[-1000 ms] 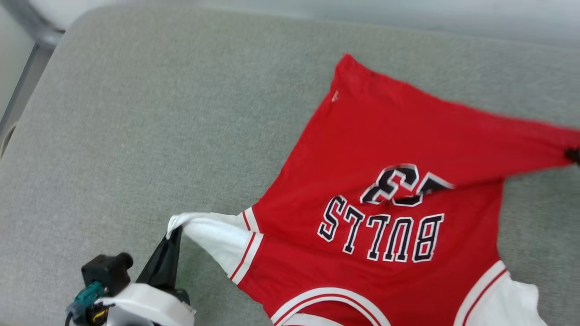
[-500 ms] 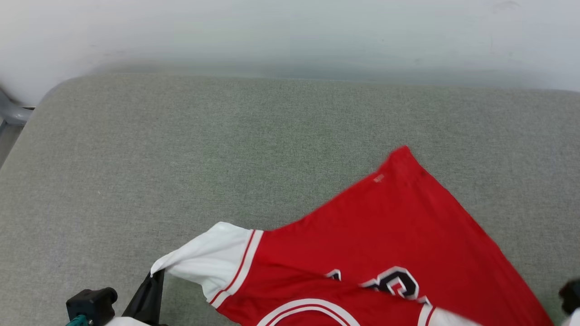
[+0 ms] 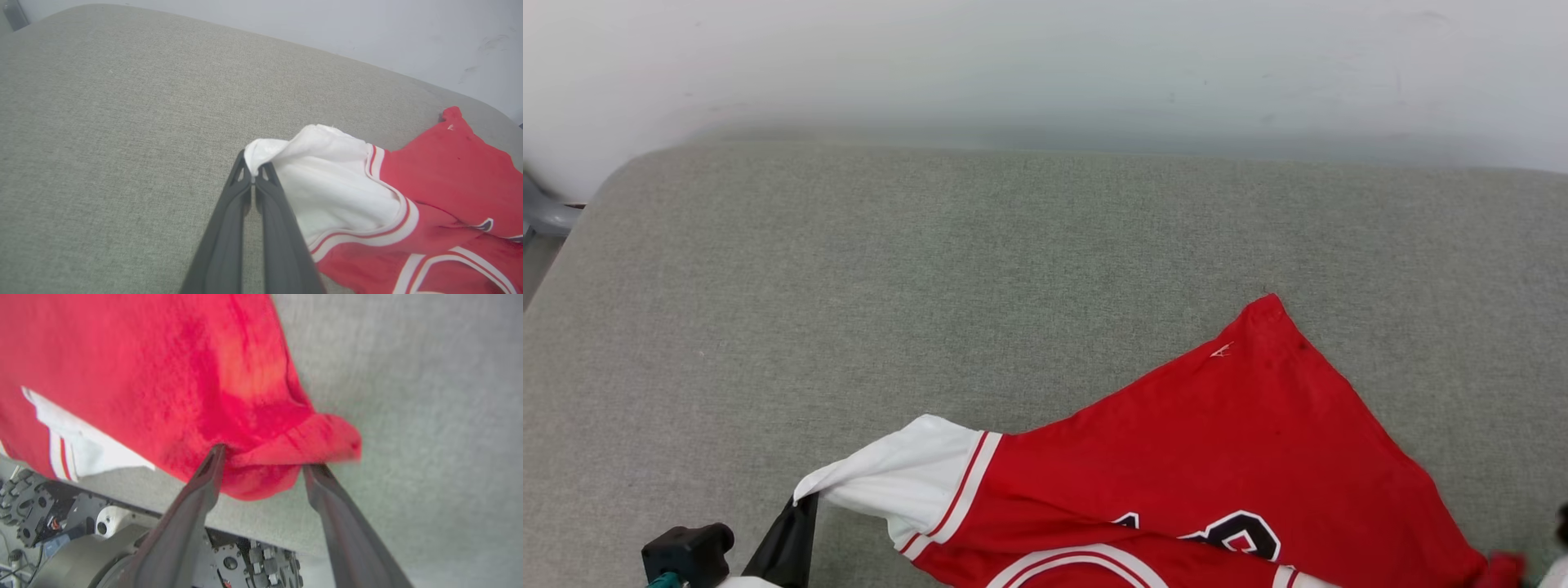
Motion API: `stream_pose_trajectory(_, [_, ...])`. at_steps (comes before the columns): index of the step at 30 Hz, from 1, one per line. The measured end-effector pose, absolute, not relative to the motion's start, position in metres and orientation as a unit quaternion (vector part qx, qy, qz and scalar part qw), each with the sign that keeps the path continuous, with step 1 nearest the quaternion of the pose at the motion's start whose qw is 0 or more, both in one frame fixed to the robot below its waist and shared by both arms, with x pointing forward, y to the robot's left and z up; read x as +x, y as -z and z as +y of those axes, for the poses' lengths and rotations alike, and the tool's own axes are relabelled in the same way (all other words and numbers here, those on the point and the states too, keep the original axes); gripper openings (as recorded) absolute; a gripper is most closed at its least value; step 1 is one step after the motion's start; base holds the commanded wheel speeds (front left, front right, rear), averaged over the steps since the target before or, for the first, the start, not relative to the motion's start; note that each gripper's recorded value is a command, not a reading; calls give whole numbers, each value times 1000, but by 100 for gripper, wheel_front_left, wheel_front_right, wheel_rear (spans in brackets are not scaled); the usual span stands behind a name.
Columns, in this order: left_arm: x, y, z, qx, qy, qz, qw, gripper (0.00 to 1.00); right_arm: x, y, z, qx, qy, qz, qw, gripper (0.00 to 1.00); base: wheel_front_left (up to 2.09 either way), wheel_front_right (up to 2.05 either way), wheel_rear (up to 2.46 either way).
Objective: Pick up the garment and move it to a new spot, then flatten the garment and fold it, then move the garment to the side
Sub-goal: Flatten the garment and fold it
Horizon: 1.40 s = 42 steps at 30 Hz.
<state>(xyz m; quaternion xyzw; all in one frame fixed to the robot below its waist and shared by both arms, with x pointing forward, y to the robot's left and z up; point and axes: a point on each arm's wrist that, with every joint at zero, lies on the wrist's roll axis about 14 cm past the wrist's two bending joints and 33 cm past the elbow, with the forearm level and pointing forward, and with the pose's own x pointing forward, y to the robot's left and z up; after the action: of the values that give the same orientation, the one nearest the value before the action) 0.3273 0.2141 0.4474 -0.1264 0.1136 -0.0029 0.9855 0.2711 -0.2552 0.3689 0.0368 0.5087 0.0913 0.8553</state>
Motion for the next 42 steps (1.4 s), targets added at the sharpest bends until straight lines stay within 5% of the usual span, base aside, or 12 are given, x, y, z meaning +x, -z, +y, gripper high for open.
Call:
stream_pose_trajectory(8, [329,-447,213,-127,3,115,985,0,366,-459,-248,7,-112,343,933,100,0,0,0])
stream_pose_trajectory(16, [341,-446,208,-127,12,113,985,0,445,-521,-205,-61,-171,273,945,100,0,0,0])
stream_pose_trajectory(29, [359,-439,207,-128,6,112,985,0,504,-457,-148,-166,-230,425,860,100,0,0,0])
stream_pose_trajectory(42, [369,-420,212,-127,-10,131,983,0,506,-364,-137,-229,-250,529,778,100,0,0,0])
